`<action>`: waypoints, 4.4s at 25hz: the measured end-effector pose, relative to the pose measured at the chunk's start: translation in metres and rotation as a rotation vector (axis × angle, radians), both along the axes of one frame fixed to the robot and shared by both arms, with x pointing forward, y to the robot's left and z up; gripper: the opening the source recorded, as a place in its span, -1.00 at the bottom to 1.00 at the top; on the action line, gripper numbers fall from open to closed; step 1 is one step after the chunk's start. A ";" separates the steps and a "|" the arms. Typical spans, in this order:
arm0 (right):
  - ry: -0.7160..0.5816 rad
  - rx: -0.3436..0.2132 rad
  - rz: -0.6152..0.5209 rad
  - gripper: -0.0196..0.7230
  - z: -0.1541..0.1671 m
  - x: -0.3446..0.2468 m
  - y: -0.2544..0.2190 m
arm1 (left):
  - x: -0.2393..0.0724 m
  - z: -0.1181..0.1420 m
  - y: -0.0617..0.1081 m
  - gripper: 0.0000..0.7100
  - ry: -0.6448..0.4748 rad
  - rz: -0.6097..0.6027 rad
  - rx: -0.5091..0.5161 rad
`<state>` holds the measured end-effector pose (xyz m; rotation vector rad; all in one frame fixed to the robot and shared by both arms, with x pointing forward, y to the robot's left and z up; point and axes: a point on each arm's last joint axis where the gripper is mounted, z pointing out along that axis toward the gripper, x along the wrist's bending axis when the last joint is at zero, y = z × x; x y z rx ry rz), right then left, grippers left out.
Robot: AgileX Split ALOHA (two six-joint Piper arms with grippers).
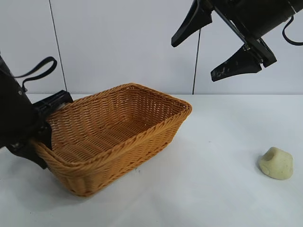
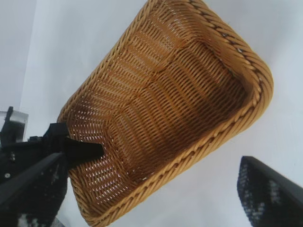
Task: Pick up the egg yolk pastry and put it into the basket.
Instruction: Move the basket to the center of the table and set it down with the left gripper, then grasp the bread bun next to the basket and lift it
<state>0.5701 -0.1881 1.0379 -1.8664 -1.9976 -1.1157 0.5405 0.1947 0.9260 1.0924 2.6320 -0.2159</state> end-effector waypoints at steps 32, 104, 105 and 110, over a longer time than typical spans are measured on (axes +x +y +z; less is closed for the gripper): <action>0.015 -0.002 0.017 0.92 -0.001 -0.002 0.000 | 0.086 -0.030 -0.013 -0.77 0.005 -0.703 0.023; 0.018 -0.007 0.021 0.92 -0.001 -0.002 0.000 | -0.034 0.158 0.106 0.91 -0.117 -0.662 0.374; 0.018 -0.007 0.021 0.92 -0.001 -0.002 0.000 | -0.049 0.159 0.106 0.91 -0.125 -0.661 0.377; 0.018 -0.007 0.021 0.92 -0.001 -0.002 0.000 | -0.116 0.151 0.106 0.91 -0.140 -0.659 0.382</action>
